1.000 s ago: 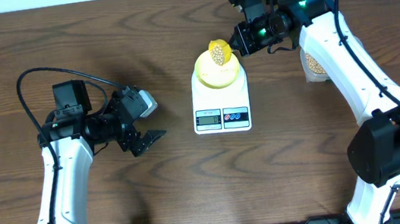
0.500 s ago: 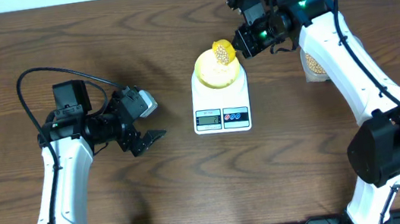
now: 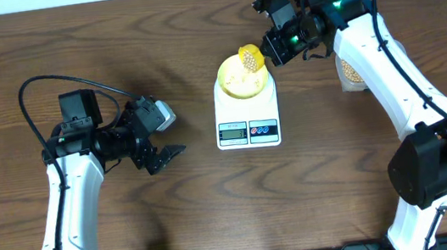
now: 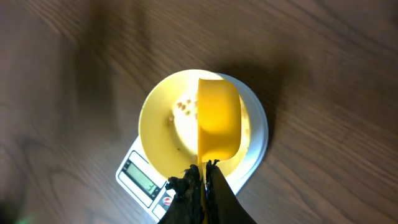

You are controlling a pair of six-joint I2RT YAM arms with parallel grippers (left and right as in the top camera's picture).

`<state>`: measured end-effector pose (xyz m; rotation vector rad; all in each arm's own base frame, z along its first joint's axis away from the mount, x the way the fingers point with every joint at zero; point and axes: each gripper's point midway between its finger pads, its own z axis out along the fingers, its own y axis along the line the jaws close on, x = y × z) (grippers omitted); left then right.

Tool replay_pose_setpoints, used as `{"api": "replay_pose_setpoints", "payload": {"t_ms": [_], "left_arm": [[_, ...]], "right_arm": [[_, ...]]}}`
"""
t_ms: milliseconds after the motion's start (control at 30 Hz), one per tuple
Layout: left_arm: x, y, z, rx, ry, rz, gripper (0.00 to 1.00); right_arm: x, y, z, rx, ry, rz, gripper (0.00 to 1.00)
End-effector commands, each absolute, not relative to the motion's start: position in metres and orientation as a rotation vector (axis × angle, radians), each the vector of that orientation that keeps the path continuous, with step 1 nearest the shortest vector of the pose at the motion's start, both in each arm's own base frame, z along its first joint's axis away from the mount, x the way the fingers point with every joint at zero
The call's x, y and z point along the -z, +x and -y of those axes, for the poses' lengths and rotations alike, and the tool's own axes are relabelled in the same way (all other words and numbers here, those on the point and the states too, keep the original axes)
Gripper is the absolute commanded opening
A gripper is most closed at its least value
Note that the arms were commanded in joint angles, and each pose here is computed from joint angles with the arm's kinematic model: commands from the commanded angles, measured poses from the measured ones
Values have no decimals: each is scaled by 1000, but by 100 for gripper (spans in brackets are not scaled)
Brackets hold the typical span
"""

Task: Scoop item into bowl and weigh 50g on scale
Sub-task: 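Tilt scoop with right gripper to pour soybeans into bowl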

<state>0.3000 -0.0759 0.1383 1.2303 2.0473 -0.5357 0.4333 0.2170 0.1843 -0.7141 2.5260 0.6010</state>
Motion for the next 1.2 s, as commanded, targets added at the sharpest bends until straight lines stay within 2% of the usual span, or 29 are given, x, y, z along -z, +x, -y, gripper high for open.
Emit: {"api": "replay_pose_setpoints", "payload": {"t_ms": [0, 267, 733, 1167], "left_arm": [[-134, 297, 76, 556, 1222, -2061, 98], [-134, 297, 76, 556, 1222, -2061, 97], [-134, 297, 76, 556, 1222, -2061, 98], [-134, 297, 76, 556, 1222, -2061, 98]], "right_arm": [[-203, 429, -227, -676, -755, -2467, 1], [-209, 422, -220, -862, -675, -2493, 1], [-207, 411, -231, -889, -669, -2530, 2], [-196, 427, -217, -608, -758, -2508, 1]]}}
